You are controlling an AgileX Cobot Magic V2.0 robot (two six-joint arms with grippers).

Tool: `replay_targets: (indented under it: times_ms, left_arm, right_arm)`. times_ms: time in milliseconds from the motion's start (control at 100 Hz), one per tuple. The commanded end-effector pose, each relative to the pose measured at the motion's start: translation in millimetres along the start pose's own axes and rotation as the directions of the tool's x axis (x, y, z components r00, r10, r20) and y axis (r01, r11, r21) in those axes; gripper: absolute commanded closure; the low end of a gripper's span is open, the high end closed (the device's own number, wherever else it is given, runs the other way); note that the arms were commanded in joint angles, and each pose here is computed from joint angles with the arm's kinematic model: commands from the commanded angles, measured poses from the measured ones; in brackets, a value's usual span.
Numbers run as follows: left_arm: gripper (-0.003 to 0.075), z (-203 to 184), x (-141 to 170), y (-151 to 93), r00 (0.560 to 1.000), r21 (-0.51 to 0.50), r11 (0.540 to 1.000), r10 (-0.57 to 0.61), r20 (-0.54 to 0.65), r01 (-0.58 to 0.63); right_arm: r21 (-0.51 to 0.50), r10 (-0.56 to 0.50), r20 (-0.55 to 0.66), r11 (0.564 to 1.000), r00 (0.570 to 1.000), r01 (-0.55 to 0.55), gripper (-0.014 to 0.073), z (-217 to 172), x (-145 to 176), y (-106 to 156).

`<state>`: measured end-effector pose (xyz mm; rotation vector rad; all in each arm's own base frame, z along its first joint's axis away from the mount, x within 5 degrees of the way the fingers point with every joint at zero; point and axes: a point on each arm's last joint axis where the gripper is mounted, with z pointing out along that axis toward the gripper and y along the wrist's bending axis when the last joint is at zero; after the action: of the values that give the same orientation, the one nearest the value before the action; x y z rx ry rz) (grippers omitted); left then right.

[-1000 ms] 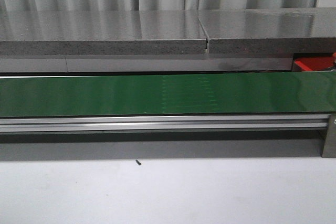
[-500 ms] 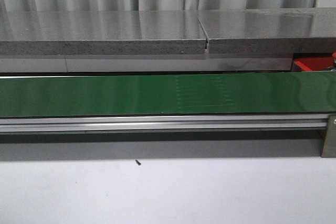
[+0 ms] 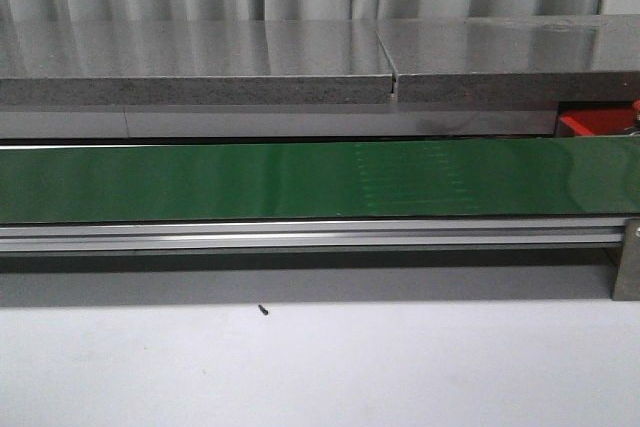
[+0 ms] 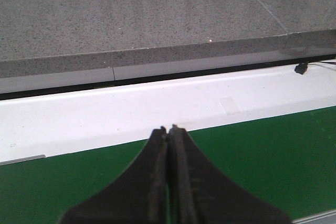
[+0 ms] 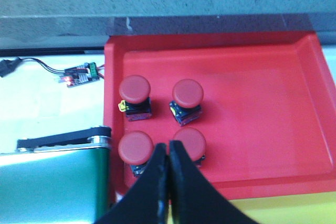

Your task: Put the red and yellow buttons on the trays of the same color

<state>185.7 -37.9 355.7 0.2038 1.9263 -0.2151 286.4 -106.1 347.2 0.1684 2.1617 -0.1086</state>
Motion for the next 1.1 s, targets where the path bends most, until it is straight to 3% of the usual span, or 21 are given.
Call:
replay_targets:
  times_ms: [0, 250, 550, 860, 1090]
  left_arm:
    - [0.0739, -7.7, -16.9, -0.9, 0.993, -0.006, 1.0, -0.01, 0.114, 0.011]
    - [0.0739, -7.7, -16.9, -0.9, 0.993, -0.006, 1.0, -0.01, 0.114, 0.011]
    - [0.0739, -7.7, -16.9, -0.9, 0.993, -0.006, 1.0, -0.01, 0.114, 0.011]
    - [0.0739, -11.5, -17.6, -1.4, 0.992, -0.005, 1.0, -0.009, 0.122, 0.01]
    - [0.0739, -29.7, -16.4, -4.0, 0.988, 0.003, 1.0, -0.004, 0.153, 0.003]
  right_arm:
    - [0.037, -0.033, 0.159, 0.999, 0.987, 0.027, 0.071, -32.2, -15.2, 7.4]
    - [0.011, -0.081, 0.306, 0.997, 0.949, 0.081, 0.071, -69.3, 6.2, 42.3]
    - [-0.061, -0.108, 0.443, 0.987, 0.89, 0.15, 0.071, -105.4, 54.5, 75.2]
    - [-0.087, -0.087, 0.504, 0.985, 0.859, 0.151, 0.071, -138.4, 111.1, 75.4]
    - [-0.09, -0.081, 0.568, 0.983, 0.819, 0.16, 0.071, -162.0, 134.0, 73.6]
